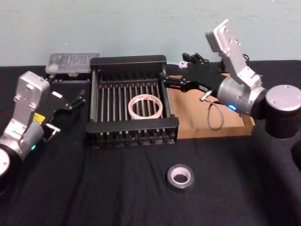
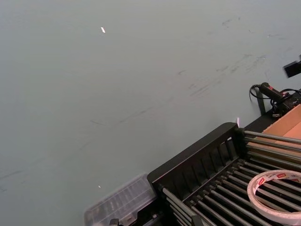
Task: Pick up the white tape and place it into the black box , Pick up the silver tape and place it into the brown box.
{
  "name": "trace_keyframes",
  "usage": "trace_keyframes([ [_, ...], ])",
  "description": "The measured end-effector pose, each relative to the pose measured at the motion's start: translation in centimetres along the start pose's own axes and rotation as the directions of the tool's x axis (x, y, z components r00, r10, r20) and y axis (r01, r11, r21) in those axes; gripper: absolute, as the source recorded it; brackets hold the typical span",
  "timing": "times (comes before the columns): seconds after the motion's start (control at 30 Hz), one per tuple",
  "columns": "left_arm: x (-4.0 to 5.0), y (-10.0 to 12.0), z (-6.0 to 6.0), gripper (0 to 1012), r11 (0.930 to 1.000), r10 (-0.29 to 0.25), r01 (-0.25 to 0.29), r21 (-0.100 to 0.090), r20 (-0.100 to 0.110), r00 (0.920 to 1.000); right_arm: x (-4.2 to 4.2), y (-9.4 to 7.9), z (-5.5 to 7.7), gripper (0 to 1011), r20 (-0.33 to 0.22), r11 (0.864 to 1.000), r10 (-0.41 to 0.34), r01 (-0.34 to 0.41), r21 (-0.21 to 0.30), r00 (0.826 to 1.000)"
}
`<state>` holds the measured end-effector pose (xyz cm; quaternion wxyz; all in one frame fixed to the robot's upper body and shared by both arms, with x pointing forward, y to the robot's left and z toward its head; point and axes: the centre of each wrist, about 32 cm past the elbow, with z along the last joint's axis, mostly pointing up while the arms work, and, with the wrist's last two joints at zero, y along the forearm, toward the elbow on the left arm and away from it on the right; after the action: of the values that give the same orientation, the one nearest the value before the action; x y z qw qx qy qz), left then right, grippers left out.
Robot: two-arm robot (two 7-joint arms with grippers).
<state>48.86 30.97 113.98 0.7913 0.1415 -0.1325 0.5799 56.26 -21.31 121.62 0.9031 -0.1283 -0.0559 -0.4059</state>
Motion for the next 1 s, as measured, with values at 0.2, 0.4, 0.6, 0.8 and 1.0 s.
trace_keyframes([
  [0.2, 0.00, 0.0, 0.0, 1001, 1.0000, 0.000, 0.000, 0.000, 0.000, 1.0000, 0.44, -2.3, 0.3, 1003, 0.008, 1.000, 0.014, -0.014, -0.011, 1.000],
  [0.4, 0.00, 0.0, 0.0, 1001, 1.0000, 0.000, 0.000, 0.000, 0.000, 1.0000, 0.86, -5.5, 0.4, 1003, 0.015, 0.998, 0.043, -0.042, -0.037, 0.999],
  [0.6, 0.00, 0.0, 0.0, 1002, 1.0000, 0.000, 0.000, 0.000, 0.000, 1.0000, 0.73, -8.1, 0.4, 1003, 0.026, 0.991, 0.102, -0.099, -0.089, 0.995],
  [0.8, 0.00, 0.0, 0.0, 1001, 1.0000, 0.000, 0.000, 0.000, 0.000, 1.0000, -0.10, -9.6, -0.2, 1002, 0.029, 0.976, 0.164, -0.158, -0.148, 0.986],
  [1.0, 0.00, 0.0, 0.0, 1001, 1.0000, 0.000, 0.000, 0.000, 0.000, 1.0000, -1.47, -10.1, -1.3, 1003, 0.004, 0.964, 0.202, -0.198, -0.178, 0.979],
])
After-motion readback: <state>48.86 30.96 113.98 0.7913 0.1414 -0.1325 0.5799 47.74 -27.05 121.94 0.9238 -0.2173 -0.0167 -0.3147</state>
